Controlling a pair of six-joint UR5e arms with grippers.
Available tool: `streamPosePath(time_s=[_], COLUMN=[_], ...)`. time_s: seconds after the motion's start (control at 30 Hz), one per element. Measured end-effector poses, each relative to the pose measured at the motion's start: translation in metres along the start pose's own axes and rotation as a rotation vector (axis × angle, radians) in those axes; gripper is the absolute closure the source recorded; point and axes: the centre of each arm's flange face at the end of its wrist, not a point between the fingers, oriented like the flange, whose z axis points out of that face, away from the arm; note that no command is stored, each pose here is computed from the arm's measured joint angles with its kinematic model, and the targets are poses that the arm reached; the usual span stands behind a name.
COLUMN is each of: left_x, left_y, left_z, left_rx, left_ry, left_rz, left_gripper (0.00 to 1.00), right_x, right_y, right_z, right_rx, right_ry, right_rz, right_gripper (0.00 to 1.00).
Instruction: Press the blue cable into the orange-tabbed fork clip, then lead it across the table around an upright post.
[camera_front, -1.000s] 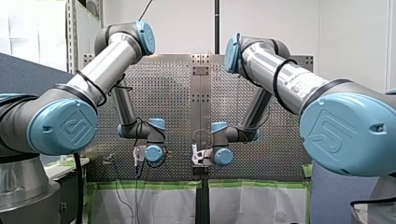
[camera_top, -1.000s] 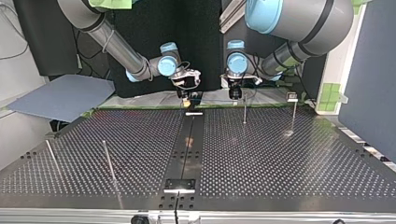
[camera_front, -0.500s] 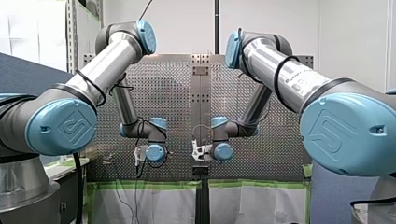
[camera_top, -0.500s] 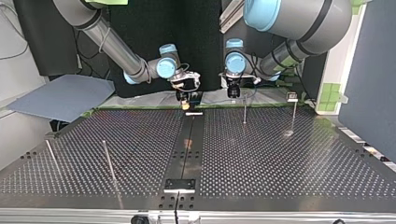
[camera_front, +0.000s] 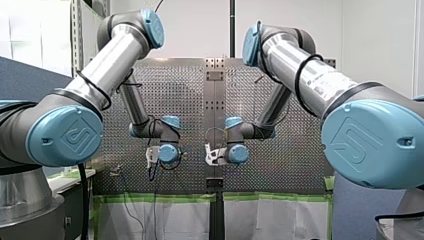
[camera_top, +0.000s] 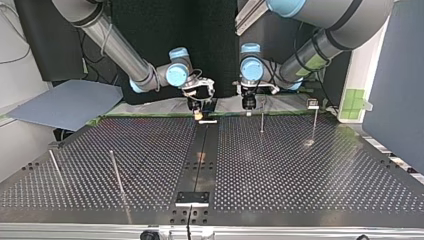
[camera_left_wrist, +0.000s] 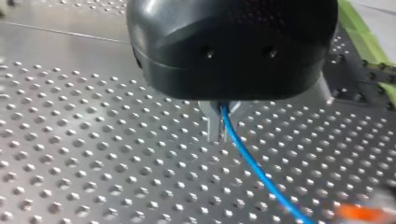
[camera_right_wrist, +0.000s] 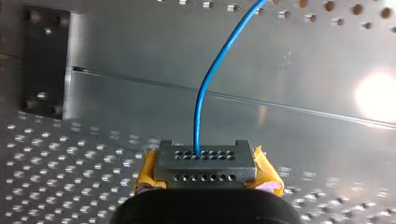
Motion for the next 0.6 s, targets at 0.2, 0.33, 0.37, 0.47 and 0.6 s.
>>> streamPosePath(time_s=[0.2,0.33,0.37,0.47,0.6], left_x=[-0.025,-0.042,-0.046,-0.055,-0.064], left_y=[-0.005,-0.009,-0.011,-0.016,-0.02], left_z=[-0.003,-0.007,-0.008,-0.012,-0.016], left_rx=[-0.01,-0.005,-0.002,0.007,0.01], left_ry=[-0.03,-0.047,-0.052,-0.06,-0.067], left_rz=[-0.01,-0.015,-0.017,-0.019,-0.021], left_gripper=[0.98,0.98,0.98,0.98,0.98], right_x=[0.037,0.06,0.065,0.081,0.103], right_y=[0.005,0.009,0.01,0.011,0.013], right_z=[-0.006,-0.013,-0.014,-0.018,-0.023], right_rx=[-0.006,-0.011,-0.012,-0.013,-0.015], right_ry=[0.036,0.06,0.064,0.077,0.097], right_rz=[0.001,0.005,0.006,0.008,0.008], right_gripper=[1.0,1.0,1.0,1.0,1.0])
